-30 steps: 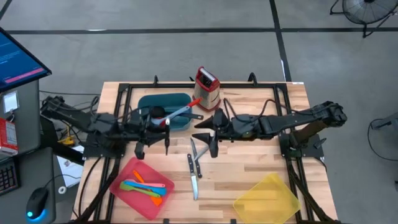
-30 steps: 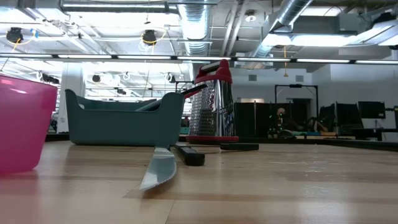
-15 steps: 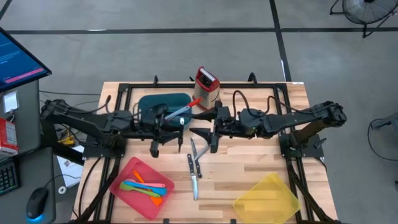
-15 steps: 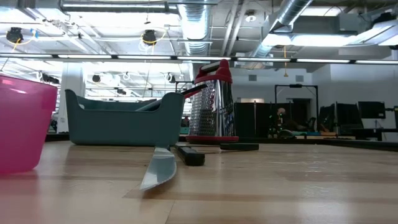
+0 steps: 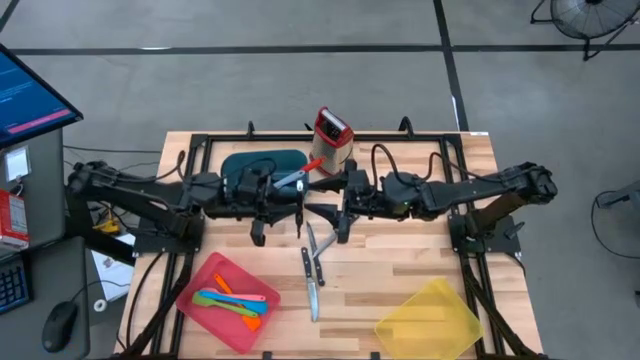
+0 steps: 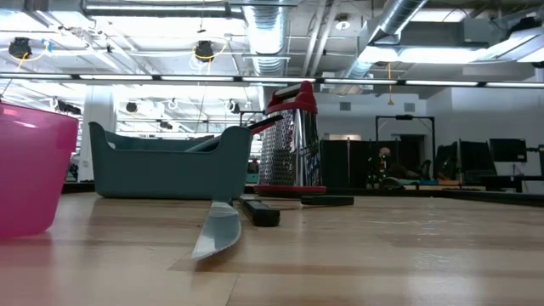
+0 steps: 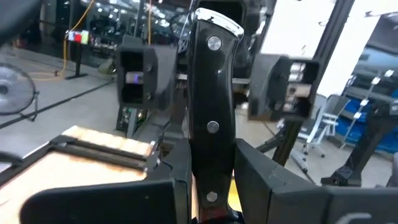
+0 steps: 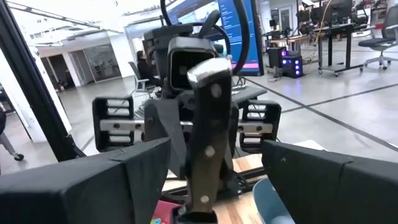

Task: Pick & Place Kitchen Items
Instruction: Put the black table knife into the yellow bin

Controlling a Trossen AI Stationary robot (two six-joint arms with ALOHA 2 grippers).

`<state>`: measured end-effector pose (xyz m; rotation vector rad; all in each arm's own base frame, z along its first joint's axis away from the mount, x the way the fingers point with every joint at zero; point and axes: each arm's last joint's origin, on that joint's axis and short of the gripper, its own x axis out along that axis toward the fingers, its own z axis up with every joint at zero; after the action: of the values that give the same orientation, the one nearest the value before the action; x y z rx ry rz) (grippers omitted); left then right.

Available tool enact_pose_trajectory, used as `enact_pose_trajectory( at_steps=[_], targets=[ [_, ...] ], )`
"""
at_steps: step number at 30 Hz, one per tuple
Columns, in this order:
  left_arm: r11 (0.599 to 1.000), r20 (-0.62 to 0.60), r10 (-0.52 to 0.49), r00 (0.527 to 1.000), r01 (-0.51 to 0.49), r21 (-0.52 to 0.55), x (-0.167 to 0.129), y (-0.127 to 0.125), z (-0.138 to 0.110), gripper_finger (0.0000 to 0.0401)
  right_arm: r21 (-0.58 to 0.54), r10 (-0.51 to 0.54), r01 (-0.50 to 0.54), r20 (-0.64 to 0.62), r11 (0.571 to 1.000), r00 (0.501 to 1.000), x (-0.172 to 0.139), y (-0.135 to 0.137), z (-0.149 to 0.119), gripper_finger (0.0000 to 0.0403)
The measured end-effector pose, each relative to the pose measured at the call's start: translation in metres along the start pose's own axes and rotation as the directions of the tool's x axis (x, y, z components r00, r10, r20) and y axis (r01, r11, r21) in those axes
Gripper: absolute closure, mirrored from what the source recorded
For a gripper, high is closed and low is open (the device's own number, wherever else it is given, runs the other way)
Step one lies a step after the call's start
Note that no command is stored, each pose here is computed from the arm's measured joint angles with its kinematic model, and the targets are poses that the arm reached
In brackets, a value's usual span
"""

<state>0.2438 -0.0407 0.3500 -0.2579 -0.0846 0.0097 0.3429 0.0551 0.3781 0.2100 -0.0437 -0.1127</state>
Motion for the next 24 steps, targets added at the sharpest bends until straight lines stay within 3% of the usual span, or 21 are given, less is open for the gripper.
enact_pose_trajectory(
  at_steps=[11, 24],
  targets=[
    [0.999, -0.049, -0.046, 0.998, 0.046, 0.006, 0.014, 0.002, -0.014, 0.0342, -0.001, 0.010, -0.010, -0.003, 1.000, 1.000, 0.004, -0.012, 0.002, 0.0145],
    [0.999, 0.021, -0.044, 0.999, 0.044, 0.028, 0.020, 0.009, -0.009, 0.0342, -0.009, 0.003, -0.004, -0.030, 1.000, 1.000, 0.005, -0.017, 0.001, 0.0157]
  ],
)
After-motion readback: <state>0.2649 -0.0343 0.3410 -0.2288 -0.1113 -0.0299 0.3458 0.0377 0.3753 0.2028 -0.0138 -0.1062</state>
